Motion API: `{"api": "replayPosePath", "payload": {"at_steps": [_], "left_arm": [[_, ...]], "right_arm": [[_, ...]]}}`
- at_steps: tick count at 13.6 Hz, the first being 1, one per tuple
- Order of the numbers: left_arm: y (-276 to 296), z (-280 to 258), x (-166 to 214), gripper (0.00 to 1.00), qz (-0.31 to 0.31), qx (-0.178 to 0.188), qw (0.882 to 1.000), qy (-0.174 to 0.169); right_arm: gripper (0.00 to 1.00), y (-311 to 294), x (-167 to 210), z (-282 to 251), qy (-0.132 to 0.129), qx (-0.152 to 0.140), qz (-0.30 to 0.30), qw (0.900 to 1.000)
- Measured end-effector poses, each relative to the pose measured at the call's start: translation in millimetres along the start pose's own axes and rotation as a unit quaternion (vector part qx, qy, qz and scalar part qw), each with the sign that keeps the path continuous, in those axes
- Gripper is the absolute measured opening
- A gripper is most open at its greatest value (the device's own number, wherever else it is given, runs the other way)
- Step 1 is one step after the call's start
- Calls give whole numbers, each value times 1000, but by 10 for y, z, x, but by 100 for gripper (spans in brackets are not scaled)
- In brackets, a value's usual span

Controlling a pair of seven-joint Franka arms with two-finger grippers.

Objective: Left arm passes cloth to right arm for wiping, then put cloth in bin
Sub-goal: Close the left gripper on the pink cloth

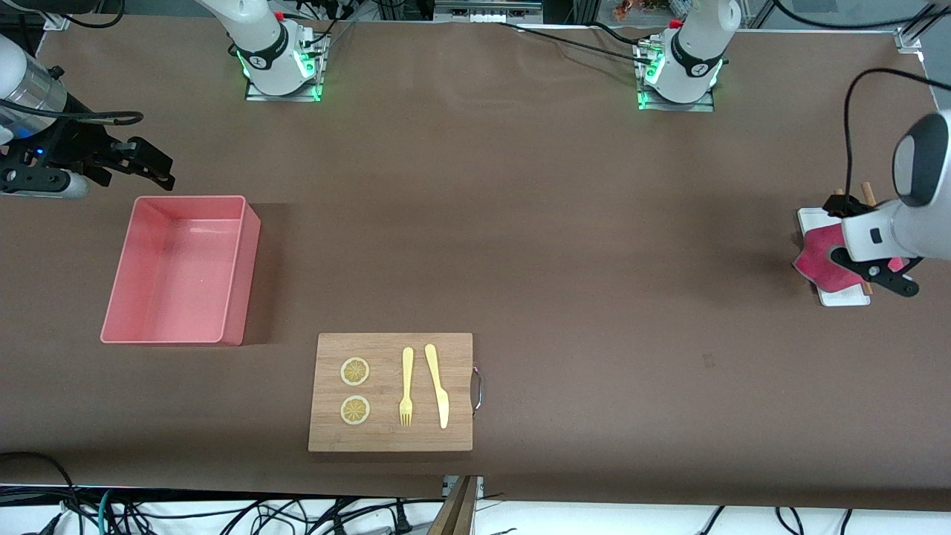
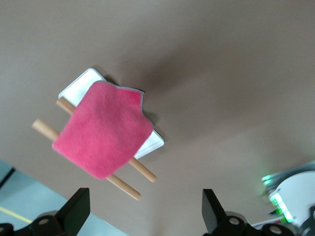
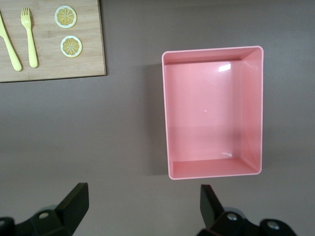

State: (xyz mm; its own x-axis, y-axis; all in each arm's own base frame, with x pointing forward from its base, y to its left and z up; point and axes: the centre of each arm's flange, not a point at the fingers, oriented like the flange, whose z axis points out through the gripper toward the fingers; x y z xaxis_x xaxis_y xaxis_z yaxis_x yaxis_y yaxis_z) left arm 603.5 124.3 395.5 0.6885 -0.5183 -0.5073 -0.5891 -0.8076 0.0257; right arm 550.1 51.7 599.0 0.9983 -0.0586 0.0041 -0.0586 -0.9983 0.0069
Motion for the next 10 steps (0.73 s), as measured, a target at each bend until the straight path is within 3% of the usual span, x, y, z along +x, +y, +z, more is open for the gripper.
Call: {"api": "replayPosePath", "payload": {"at_steps": [2, 5, 10], "left_arm": [[-288, 259, 143, 100, 57, -4, 998, -11], [-579, 571, 348, 100, 131, 31, 991, -21], [-870, 1091, 281, 100, 165, 1, 986, -29]], "right_arm": [[100, 0, 1, -1, 0, 0, 0, 1000], [100, 1, 2, -1, 0, 0, 0, 1000], [100, 1, 3, 2, 0, 0, 0, 1000]]}}
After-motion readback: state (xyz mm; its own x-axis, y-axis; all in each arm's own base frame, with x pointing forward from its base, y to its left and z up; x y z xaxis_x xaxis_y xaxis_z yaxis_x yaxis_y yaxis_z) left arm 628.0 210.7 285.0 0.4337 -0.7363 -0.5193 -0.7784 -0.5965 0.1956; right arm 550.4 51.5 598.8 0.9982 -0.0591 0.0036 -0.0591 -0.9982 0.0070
